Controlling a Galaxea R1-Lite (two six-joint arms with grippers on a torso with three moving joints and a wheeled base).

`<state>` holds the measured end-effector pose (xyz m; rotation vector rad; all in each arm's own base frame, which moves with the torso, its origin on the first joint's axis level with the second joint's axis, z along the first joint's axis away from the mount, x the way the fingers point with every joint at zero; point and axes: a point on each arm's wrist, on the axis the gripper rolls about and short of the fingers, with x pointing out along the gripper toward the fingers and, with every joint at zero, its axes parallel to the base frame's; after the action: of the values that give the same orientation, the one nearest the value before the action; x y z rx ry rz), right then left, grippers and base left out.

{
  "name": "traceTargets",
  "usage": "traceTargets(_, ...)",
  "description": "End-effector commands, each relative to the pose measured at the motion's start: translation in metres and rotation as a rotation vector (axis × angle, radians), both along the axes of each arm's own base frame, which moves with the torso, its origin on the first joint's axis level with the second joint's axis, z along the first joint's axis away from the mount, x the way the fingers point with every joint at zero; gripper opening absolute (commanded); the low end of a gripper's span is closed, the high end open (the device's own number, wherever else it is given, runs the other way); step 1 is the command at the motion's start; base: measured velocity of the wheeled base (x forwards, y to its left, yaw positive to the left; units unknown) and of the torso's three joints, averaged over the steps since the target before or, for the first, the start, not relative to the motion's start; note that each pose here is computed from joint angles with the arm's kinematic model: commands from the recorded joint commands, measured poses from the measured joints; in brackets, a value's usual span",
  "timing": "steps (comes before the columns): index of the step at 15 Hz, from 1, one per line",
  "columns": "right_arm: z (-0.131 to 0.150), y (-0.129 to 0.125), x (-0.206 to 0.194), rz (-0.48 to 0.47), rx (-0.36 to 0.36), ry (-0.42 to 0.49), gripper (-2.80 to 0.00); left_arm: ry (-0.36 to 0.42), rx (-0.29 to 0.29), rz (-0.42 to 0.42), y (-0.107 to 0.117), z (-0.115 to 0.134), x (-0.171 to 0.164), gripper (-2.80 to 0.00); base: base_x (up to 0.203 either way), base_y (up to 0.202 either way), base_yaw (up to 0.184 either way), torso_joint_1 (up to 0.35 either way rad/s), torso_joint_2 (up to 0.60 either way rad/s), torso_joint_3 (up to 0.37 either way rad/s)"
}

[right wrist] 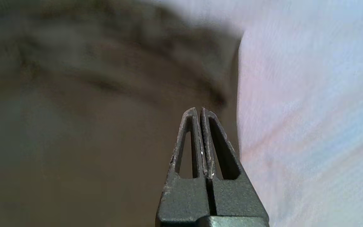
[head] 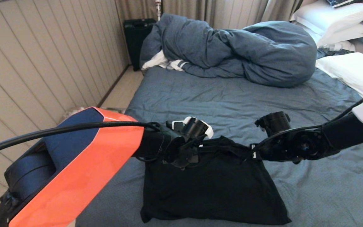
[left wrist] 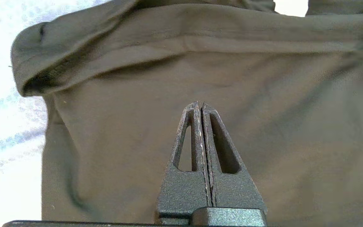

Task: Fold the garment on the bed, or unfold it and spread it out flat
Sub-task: Fold the black T-shirt

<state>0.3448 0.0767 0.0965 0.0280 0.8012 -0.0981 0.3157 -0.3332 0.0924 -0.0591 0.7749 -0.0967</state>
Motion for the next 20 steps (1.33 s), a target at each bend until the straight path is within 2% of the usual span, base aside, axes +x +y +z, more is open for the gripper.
traceTargets(1,-0.008,-0.008,-0.007,-0.011,0.010,-0.006,-2.80,0.004,0.006,-0.006,-0.004,-0.004,-0.003,-2.80,0.000,0.000,0.000,0.000,0.00,0.000)
traceTargets(6,-0.035,-0.008,-0.016,-0.006,0.003,0.049,-2.80,0.005,0.006,-0.008,-0.006,-0.005,-0.003,-2.80,0.000,0.000,0.000,0.000,0.00,0.000)
traceTargets(8,-0.036,-0.007,-0.015,-0.004,0.003,0.049,-2.80,0.005,0.006,-0.008,-0.006,-0.005,-0.003,-2.80,0.000,0.000,0.000,0.000,0.00,0.000)
traceTargets(15,-0.064,0.001,0.005,0.022,-0.026,0.085,-2.80,-0.002,0.001,-0.009,-0.006,-0.003,-0.003,-2.80,0.000,0.000,0.000,0.000,0.00,0.000)
traceTargets(20,-0.071,0.006,0.029,0.032,-0.044,0.057,-2.80,-0.001,0.000,-0.006,-0.006,-0.003,-0.003,-2.80,0.000,0.000,0.000,0.000,0.00,0.000)
